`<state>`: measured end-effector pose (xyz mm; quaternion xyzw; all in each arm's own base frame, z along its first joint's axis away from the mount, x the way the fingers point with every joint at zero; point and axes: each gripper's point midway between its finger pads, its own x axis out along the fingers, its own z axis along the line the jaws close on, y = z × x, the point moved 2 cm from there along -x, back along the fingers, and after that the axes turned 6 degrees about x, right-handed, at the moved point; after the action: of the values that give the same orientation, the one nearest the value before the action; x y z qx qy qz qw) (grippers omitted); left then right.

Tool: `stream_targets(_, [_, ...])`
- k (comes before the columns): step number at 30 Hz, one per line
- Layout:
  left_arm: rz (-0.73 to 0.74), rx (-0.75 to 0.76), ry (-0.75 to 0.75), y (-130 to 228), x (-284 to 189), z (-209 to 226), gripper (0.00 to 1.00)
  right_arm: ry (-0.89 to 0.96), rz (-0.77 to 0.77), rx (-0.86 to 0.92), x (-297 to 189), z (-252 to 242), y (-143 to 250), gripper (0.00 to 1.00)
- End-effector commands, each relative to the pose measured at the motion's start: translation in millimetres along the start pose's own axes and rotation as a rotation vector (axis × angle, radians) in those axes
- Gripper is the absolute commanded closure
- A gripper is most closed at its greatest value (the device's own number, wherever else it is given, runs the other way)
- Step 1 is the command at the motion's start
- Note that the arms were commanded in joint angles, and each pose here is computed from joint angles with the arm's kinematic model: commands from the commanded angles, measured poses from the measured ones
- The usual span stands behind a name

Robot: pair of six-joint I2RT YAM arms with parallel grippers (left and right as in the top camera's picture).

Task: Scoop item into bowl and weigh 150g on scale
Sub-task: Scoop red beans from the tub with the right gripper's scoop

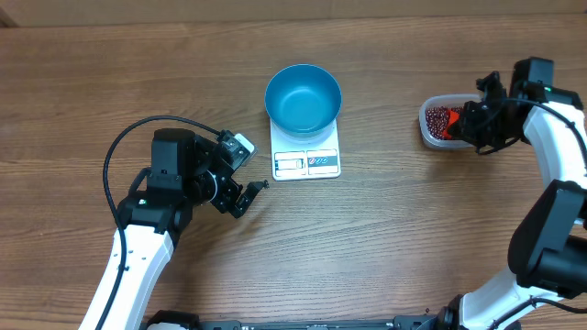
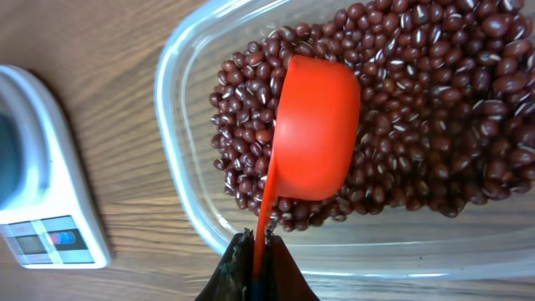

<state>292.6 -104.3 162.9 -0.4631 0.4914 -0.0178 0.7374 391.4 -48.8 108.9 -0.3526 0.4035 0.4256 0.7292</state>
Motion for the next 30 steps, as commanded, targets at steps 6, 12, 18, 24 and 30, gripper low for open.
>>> stream_targets(6, [-0.002, -0.007, -0.003, -1, 0, 0, 0.00, -0.230, -0.005, 0.104, -15, 2, -4, 0.96])
stream_targets(12, [-0.001, -0.007, -0.003, -1, 0, 0, 0.00, -0.262, -0.019, 0.152, -24, -10, -7, 0.96])
stream_targets(18, [-0.002, -0.007, -0.003, -1, 0, 0, 0.00, -0.293, -0.024, 0.198, -34, -22, -6, 0.96])
stream_targets(24, [-0.002, -0.007, -0.003, -1, 0, 0, 0.01, -0.435, -0.047, 0.165, -51, -20, -5, 0.96])
stream_targets(30, [-0.001, -0.007, -0.003, -1, 0, 0, 0.00, -0.510, -0.059, 0.154, -62, -23, -1, 0.96])
